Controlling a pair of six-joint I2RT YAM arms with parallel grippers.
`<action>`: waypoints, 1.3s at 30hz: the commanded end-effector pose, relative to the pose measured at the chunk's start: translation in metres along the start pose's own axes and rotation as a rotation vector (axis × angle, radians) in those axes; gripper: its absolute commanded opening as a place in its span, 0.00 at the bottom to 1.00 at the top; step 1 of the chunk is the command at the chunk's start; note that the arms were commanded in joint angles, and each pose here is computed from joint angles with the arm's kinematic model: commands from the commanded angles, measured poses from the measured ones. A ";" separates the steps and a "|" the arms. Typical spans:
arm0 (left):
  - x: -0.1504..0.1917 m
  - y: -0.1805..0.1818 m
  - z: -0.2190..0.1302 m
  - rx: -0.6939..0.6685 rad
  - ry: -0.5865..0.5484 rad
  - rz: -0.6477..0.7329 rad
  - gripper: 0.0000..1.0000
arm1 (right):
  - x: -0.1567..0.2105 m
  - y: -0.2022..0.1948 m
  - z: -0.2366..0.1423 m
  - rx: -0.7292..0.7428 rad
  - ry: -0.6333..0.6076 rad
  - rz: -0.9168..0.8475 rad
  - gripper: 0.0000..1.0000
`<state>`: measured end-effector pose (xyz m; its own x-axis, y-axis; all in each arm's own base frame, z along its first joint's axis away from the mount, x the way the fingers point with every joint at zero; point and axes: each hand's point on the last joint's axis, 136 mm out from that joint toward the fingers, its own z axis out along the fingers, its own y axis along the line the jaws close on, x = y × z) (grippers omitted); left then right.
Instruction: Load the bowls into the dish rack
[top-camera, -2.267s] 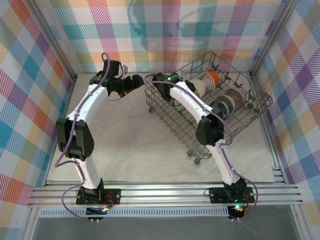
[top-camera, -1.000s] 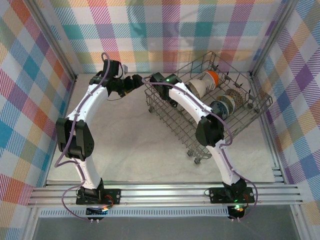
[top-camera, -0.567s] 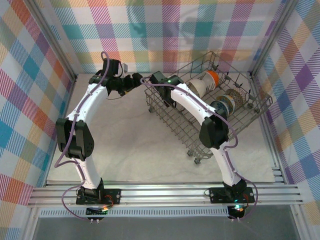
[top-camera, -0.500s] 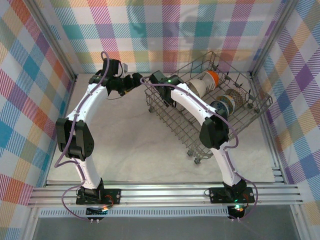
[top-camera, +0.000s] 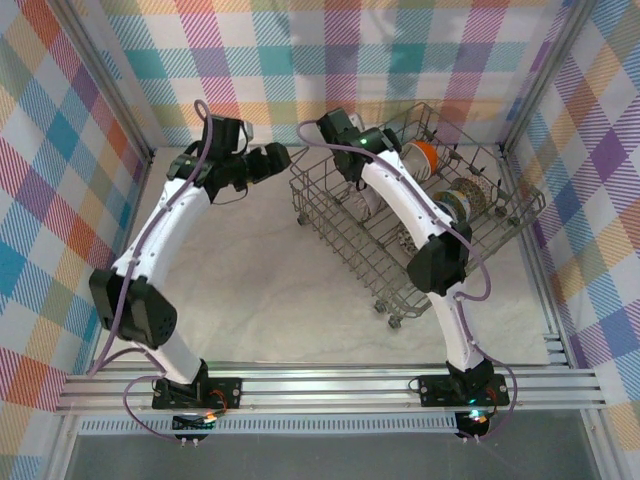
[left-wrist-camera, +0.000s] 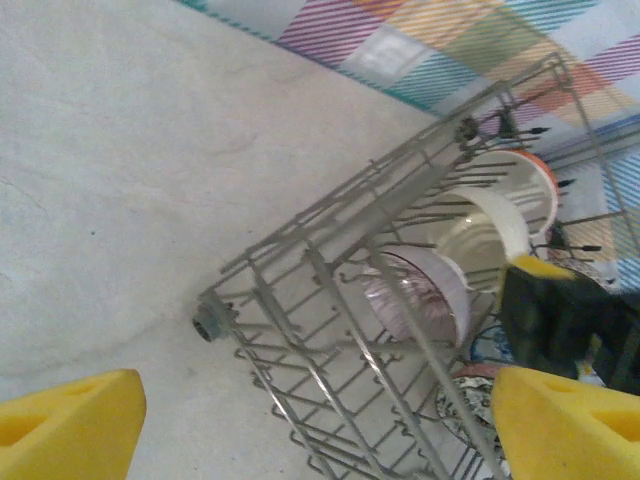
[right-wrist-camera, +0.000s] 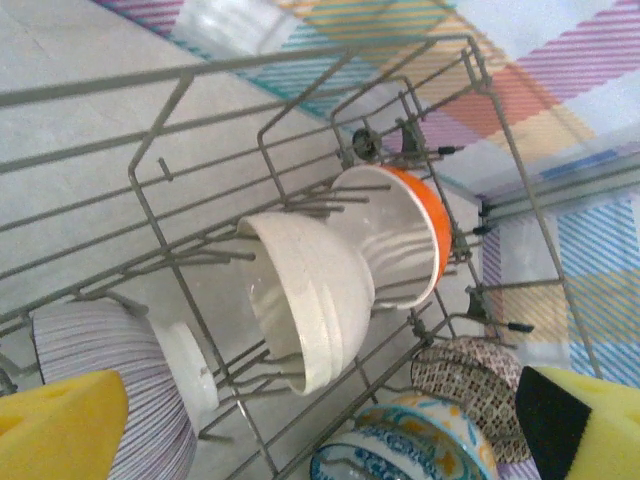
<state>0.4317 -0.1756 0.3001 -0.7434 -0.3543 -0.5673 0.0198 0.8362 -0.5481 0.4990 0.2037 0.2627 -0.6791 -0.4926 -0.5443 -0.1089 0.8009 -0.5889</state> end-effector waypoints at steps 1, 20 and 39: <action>0.003 -0.015 -0.017 -0.048 -0.089 0.020 0.90 | -0.022 -0.023 -0.027 -0.041 -0.090 0.032 1.00; 0.084 -0.050 0.090 -0.176 0.211 0.128 0.51 | 0.074 -0.122 -0.058 -0.223 0.041 0.372 0.93; -0.057 0.073 0.078 -0.371 0.092 0.042 0.00 | 0.142 -0.200 -0.021 -0.151 0.042 0.628 0.89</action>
<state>0.4929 -0.1782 0.2354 -0.8716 -0.1585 -0.4639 -0.0404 0.9663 -0.2543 0.3990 -0.0107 0.3015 -0.7482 0.0466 -0.6618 0.1906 0.9706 -0.1471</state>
